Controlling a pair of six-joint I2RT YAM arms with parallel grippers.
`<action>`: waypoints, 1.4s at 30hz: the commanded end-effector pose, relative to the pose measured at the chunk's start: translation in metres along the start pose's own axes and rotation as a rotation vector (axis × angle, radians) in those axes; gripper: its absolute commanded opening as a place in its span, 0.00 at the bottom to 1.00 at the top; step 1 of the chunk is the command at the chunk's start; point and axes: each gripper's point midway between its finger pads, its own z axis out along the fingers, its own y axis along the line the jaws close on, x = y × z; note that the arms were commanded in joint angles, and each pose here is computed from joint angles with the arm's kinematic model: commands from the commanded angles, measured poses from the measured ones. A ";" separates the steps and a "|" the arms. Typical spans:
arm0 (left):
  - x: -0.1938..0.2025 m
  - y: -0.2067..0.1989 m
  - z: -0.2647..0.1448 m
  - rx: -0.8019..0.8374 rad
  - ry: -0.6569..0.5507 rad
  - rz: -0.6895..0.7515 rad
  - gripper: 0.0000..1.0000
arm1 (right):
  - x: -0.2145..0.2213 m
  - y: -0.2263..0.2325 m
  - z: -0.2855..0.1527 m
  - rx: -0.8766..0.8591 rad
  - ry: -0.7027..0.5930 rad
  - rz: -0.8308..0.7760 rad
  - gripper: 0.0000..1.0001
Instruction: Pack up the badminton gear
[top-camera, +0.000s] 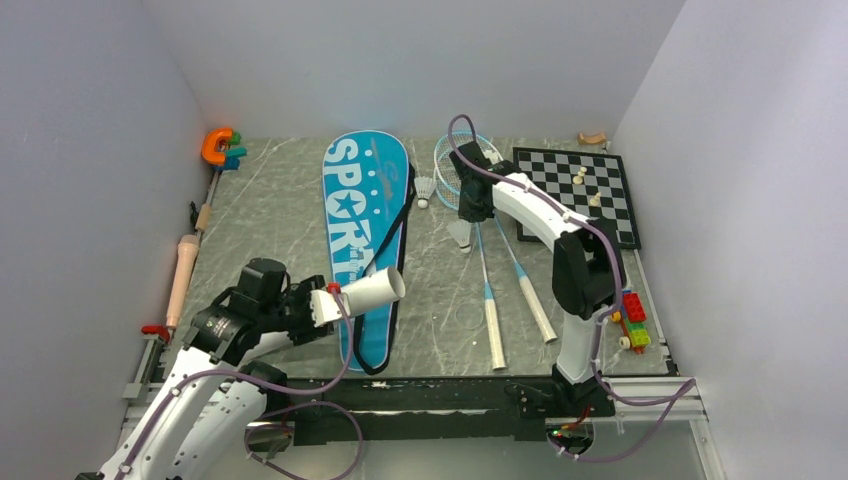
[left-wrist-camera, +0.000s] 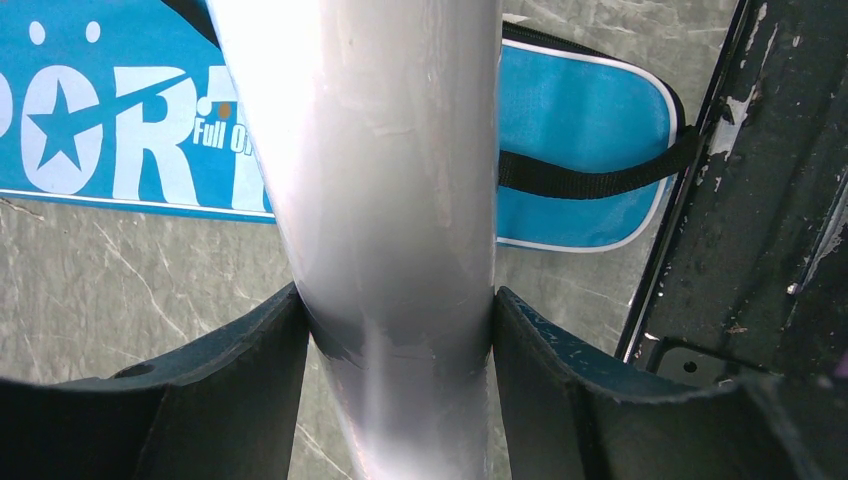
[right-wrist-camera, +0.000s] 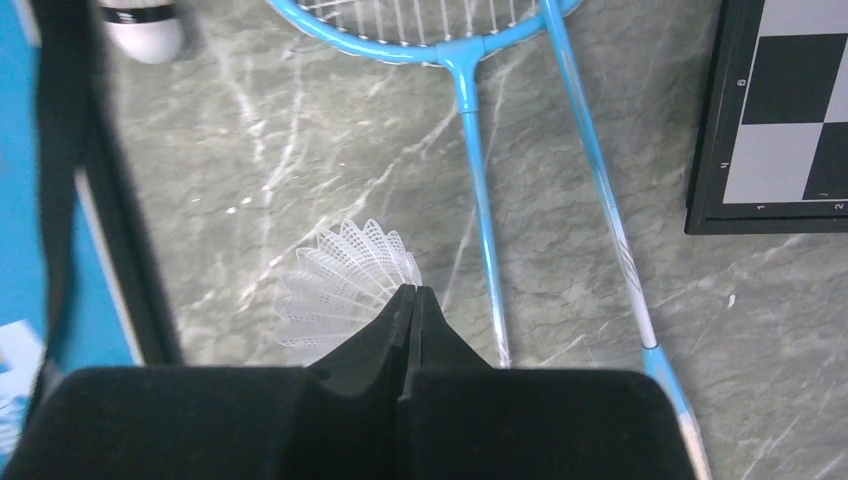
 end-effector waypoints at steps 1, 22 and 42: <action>-0.022 0.009 -0.010 -0.031 -0.068 0.056 0.53 | -0.028 0.018 -0.042 -0.150 -0.097 0.063 0.00; -0.033 0.044 0.011 -0.184 -0.157 -0.096 0.46 | -0.027 0.067 -0.268 -1.005 -0.256 0.338 0.00; -0.060 0.064 0.007 -0.210 -0.220 -0.136 0.46 | -0.002 0.098 -0.297 -1.252 -0.160 0.396 0.00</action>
